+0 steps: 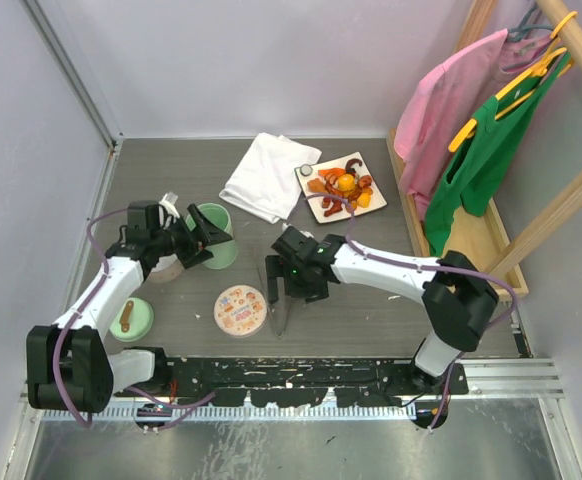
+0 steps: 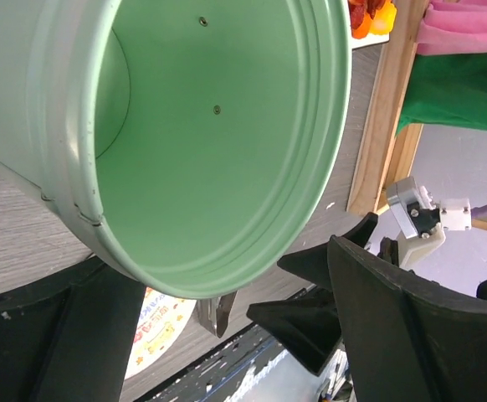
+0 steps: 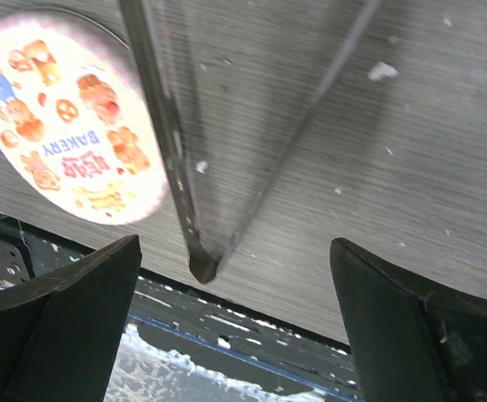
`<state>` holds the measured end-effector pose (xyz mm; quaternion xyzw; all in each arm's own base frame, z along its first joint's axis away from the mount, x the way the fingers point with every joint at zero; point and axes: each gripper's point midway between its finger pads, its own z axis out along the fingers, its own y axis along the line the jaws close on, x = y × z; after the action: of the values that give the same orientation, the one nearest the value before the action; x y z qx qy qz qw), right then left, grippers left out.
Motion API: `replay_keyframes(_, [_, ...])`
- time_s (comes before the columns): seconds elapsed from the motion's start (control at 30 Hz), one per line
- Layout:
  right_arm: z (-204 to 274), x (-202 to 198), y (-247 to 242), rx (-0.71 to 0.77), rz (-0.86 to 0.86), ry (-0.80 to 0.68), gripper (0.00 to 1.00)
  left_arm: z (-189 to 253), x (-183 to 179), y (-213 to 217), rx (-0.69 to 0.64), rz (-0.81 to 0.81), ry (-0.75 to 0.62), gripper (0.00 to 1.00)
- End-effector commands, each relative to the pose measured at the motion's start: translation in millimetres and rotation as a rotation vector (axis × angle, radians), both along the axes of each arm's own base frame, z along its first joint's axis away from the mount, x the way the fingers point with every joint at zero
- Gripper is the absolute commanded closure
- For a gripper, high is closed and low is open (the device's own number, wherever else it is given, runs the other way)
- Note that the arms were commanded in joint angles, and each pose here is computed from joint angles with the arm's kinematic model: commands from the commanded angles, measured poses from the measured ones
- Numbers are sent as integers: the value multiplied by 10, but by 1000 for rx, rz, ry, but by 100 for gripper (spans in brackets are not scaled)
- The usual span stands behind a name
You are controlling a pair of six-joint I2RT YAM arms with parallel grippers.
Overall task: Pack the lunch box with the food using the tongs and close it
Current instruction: Pick up the clamp at the center of the board.
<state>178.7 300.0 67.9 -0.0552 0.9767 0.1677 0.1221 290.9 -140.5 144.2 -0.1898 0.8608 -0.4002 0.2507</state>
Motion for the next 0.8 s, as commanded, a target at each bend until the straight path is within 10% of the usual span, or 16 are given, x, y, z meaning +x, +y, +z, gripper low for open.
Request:
replay_keyframes(0.0, [56, 154, 197, -36, 20, -45, 0, 142, -15, -56, -7, -57, -68, 13])
replay_keyframes(0.43, [-337, 310, -287, -413, 64, -111, 0, 369, -640, 238, 194, -37, -136, 7])
replay_keyframes(0.77, [-446, 10, -730, -391, 220, -76, 0, 490, -911, 385, 298, -38, -263, 5])
